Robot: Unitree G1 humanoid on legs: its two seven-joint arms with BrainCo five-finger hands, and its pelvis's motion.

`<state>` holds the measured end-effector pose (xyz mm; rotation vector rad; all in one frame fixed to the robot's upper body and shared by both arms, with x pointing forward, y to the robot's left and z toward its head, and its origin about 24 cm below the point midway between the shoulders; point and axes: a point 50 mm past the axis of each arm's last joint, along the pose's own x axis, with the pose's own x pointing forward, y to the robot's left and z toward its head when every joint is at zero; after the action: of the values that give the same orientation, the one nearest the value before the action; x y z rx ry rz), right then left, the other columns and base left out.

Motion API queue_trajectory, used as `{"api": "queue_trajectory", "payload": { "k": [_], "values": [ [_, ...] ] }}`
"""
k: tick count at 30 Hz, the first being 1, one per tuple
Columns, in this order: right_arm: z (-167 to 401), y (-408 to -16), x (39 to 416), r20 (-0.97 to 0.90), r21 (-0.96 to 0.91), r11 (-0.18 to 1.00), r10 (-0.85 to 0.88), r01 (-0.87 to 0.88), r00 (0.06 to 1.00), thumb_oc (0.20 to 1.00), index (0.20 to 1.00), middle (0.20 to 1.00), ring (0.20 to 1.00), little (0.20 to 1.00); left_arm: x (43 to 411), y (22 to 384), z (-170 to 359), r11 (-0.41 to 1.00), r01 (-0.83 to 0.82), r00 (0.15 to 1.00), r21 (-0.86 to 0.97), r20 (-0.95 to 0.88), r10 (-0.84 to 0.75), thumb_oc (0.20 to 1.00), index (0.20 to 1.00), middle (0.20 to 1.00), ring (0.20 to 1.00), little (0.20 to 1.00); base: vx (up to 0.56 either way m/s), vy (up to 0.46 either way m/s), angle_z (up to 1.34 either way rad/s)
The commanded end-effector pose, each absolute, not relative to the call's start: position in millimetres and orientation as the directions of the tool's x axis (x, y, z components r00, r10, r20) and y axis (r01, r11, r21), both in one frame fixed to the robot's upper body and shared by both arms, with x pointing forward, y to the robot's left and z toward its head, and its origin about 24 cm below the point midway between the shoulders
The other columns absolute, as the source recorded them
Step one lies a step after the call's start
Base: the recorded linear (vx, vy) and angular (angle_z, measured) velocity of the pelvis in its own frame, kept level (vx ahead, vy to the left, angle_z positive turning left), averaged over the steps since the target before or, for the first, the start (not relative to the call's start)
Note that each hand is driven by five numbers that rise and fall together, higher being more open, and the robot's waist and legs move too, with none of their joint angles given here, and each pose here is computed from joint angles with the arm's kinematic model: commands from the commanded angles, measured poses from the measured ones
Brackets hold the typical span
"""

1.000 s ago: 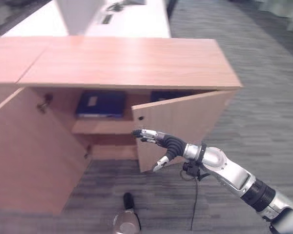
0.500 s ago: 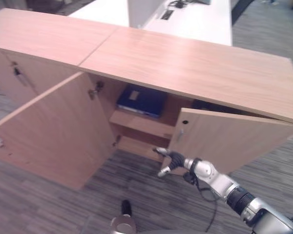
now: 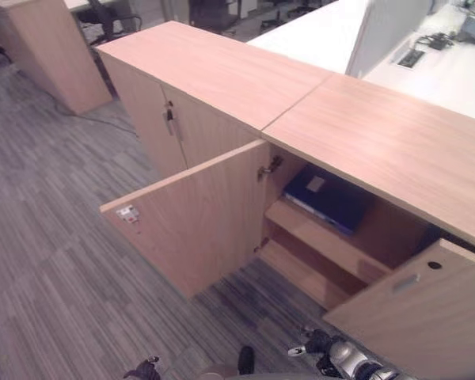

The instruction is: Put the empty folder in the office cabinet

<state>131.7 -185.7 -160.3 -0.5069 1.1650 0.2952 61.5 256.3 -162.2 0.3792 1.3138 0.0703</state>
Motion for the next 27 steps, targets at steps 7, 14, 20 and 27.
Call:
{"api": "queue_trajectory", "payload": {
  "k": [7,14,20,27],
  "values": [
    [-165.1,-199.1,110.3,-0.942,-0.238,0.858,-0.088,-0.456,0.325,1.0,1.0,1.0,1.0,1.0,58.8,279.1,-155.3,0.939,-0.021,0.257,0.344,-0.905,0.338,1.0,1.0,1.0,1.0,1.0,0.08,-0.169,0.23],
    [-163.9,-213.0,105.7,-0.946,-0.245,0.86,-0.11,-0.448,0.305,1.0,1.0,1.0,1.0,1.0,115.0,355.0,-107.0,0.843,-0.091,0.347,0.531,-0.776,0.526,1.0,1.0,1.0,1.0,1.0,-0.02,-0.102,-0.09],
    [-164.0,-227.5,91.8,-0.957,-0.243,0.84,-0.125,-0.484,0.263,1.0,1.0,1.0,1.0,1.0,127.2,418.8,-53.1,0.742,-0.199,0.356,0.64,-0.658,0.664,1.0,1.0,1.0,1.0,1.0,0.06,-0.008,-0.44],
    [-162.0,-251.0,75.8,-0.954,-0.287,0.851,-0.213,-0.44,0.21,1.0,1.0,1.0,1.0,1.0,181.4,370.2,-64.4,0.829,-0.212,0.558,0.517,-0.632,0.537,1.0,1.0,1.0,1.0,1.0,0.05,0.001,-0.1]
  ]
}}
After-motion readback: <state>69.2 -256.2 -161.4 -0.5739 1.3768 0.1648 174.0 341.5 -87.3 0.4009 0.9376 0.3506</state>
